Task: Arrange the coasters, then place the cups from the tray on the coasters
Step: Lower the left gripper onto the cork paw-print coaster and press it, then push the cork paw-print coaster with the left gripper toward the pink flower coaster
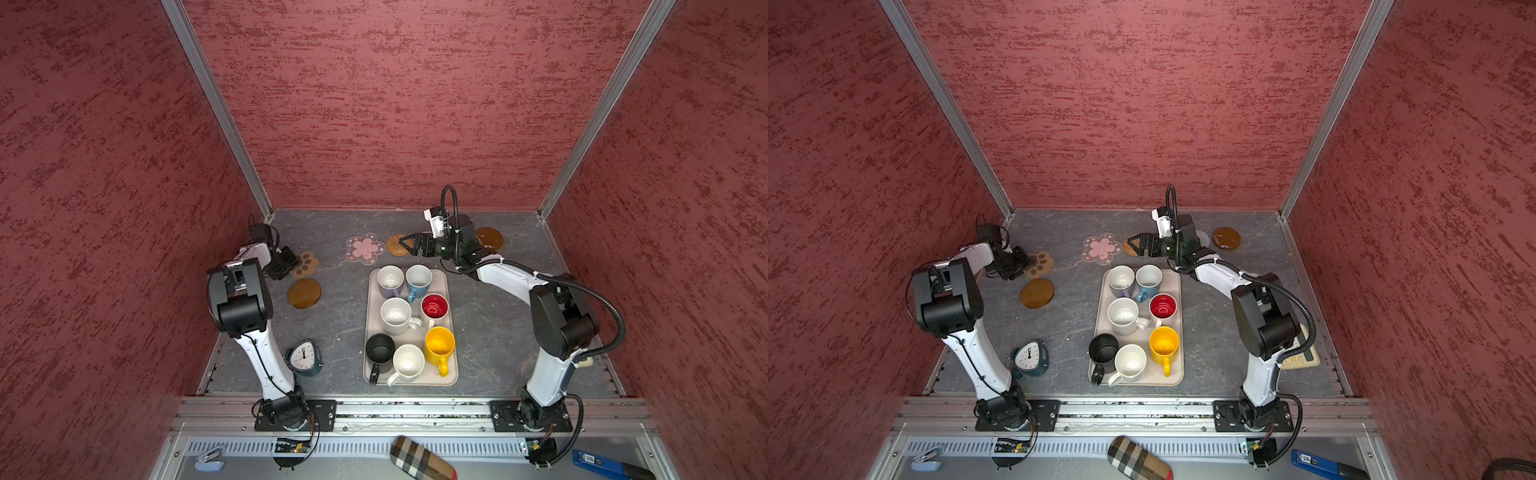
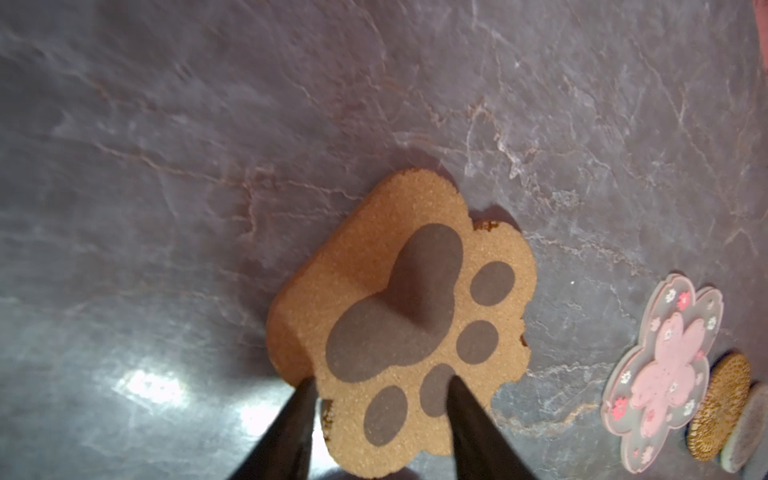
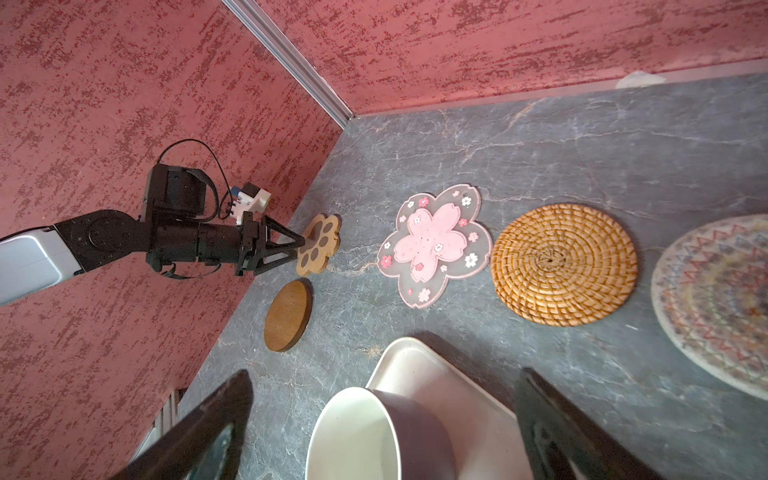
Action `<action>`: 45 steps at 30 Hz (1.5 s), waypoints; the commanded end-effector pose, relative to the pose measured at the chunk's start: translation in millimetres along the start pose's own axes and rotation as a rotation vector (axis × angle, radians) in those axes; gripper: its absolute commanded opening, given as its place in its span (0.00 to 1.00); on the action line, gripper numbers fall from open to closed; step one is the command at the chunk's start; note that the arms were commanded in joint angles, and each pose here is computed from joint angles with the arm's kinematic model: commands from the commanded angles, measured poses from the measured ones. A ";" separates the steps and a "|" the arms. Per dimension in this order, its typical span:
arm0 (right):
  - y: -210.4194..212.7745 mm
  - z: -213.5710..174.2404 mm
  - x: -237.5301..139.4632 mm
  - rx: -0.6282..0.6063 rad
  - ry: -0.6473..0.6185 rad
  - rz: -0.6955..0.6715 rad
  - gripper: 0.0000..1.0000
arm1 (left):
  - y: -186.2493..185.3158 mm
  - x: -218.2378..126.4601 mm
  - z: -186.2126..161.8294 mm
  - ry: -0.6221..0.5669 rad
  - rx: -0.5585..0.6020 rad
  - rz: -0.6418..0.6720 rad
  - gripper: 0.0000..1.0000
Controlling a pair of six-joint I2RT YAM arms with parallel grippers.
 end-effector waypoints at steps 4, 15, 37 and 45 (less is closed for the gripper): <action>12.7 8.5 -8.7 -0.033 -0.038 0.020 0.99 | -0.6 -16.8 -7.6 -0.022 0.001 0.024 0.75; 14.3 5.7 -14.0 -0.042 -0.039 0.020 0.99 | -7.7 -32.9 -11.8 -0.053 -0.009 0.001 0.77; 12.1 0.6 -15.4 -0.047 -0.028 0.019 0.99 | 4.6 -7.3 -14.5 -0.039 -0.063 0.014 0.58; 11.9 2.0 -16.9 -0.060 -0.032 0.002 0.99 | 3.3 9.8 -8.7 -0.037 -0.075 0.007 0.53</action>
Point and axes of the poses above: each gripper's point midway between its finger pads, its own x axis out along the fingers, its own y axis along the line the jaws close on, z = x × y, the point moved 7 cm from there along -x, back along the fingers, and after that the axes turned 9 degrees about x, right-handed, at the moved point
